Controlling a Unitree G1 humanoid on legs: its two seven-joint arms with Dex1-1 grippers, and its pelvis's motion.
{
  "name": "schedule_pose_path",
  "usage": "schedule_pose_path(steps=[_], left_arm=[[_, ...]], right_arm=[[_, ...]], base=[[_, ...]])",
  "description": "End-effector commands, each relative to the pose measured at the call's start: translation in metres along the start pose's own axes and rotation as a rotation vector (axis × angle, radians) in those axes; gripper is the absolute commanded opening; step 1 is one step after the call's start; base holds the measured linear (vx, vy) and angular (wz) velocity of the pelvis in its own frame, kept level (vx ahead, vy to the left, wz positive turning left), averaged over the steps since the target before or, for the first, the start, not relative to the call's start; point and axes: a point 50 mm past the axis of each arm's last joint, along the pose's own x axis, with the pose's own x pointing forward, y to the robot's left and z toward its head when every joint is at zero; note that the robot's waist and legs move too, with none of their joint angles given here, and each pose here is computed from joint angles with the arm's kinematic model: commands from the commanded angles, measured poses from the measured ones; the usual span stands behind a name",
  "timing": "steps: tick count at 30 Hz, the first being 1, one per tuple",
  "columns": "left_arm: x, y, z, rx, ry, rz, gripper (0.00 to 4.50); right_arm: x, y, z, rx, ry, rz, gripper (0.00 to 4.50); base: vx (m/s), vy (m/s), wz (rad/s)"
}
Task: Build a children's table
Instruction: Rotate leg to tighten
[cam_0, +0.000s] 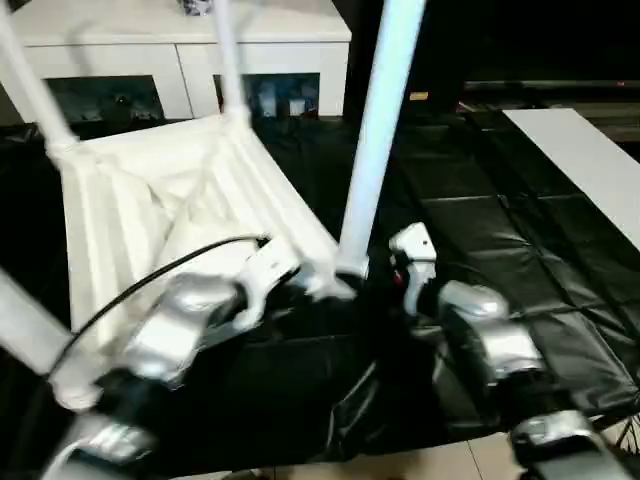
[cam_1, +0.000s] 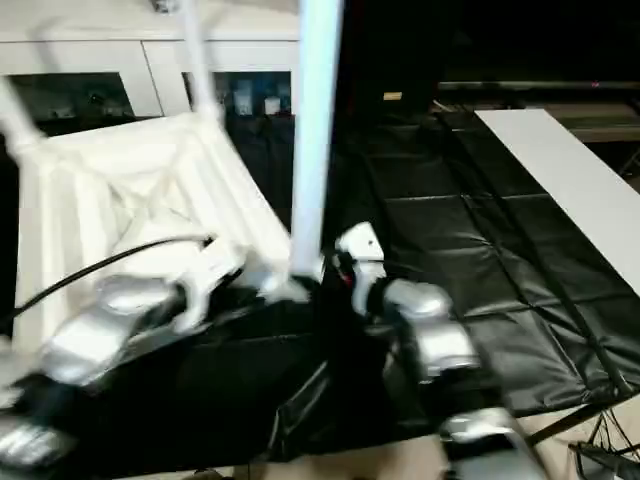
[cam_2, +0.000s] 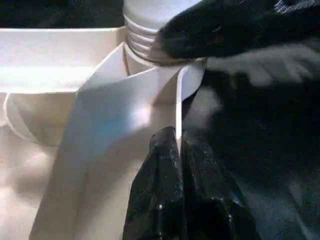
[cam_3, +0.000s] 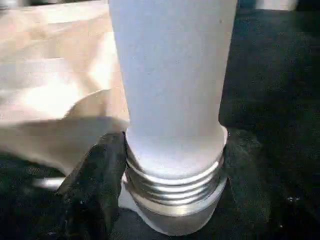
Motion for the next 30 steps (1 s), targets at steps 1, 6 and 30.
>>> schedule_pose_path(steps=[1,6,30], left_arm=[[0.013,-0.008,0.008,-0.036,-0.039,0.022,0.0],[0.028,-0.01,0.02,-0.051,-0.055,0.097,0.0],[-0.029,-0.015,0.002,0.14,-0.076,-0.376,0.0]], right_arm=[[-0.001,-0.01,-0.018,0.03,0.096,-0.166,2.7],[0.013,0.002,-0.019,0.105,0.113,-0.274,2.7],[-0.05,-0.004,0.009,-0.204,0.076,0.461,3.83]], base=[[0.0,0.0,0.0],[0.0,0.0,0.0],[0.0,0.0,0.0]])
